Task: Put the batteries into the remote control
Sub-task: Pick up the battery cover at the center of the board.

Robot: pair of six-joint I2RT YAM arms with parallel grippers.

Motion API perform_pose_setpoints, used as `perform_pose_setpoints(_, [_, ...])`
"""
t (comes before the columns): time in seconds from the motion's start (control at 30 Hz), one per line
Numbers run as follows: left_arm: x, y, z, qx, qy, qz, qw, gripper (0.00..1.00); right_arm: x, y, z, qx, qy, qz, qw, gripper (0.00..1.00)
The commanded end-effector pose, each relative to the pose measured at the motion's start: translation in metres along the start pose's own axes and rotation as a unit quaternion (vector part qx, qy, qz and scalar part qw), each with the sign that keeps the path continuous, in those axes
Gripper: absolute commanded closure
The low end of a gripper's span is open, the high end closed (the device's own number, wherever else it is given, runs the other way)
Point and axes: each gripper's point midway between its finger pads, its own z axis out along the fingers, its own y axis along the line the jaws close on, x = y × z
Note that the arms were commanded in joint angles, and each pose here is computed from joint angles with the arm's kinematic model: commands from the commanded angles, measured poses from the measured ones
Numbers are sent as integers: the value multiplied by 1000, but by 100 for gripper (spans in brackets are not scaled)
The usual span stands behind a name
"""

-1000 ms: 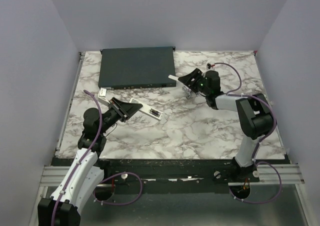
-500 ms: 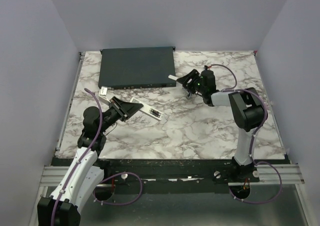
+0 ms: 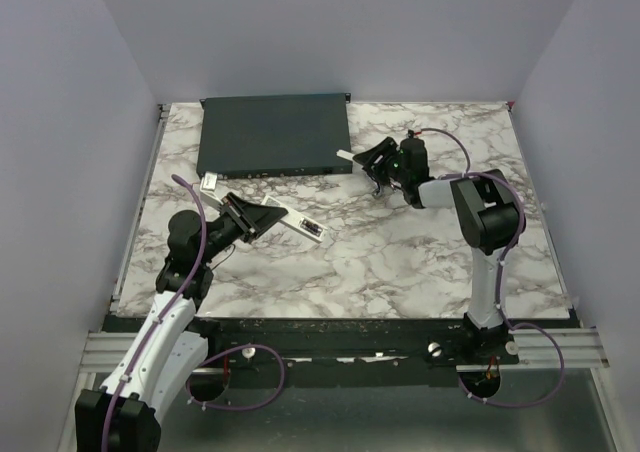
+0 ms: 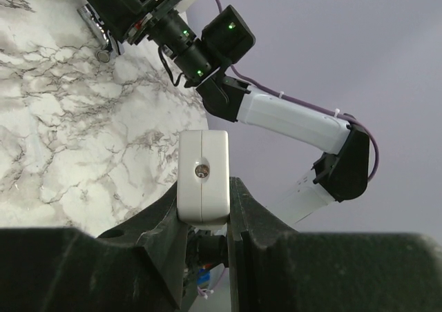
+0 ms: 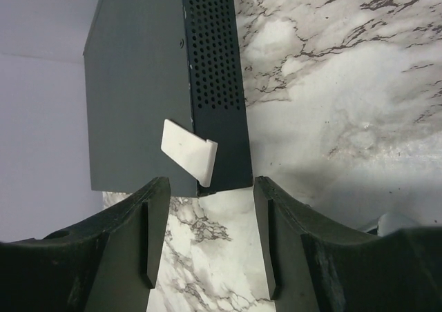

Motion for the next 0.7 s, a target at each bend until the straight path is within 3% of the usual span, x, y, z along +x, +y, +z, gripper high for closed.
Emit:
perform_pose_setpoints(0.0, [-5, -17, 0, 21, 2, 18, 1000, 100, -3, -1, 10, -14, 2, 7, 1000, 43])
perform_pose_setpoints(0.2, [-5, -16, 0, 20, 3, 17, 1000, 100, 0, -4, 15, -23, 5, 13, 1000, 44])
perform_pose_setpoints(0.47, [-6, -15, 0, 19, 2, 17, 1000, 100, 4, -8, 20, -32, 9, 21, 999, 54])
perform_pose_setpoints(0.67, [-6, -14, 0, 18, 1, 16, 1000, 100, 2, -8, 22, -35, 2, 22, 999, 54])
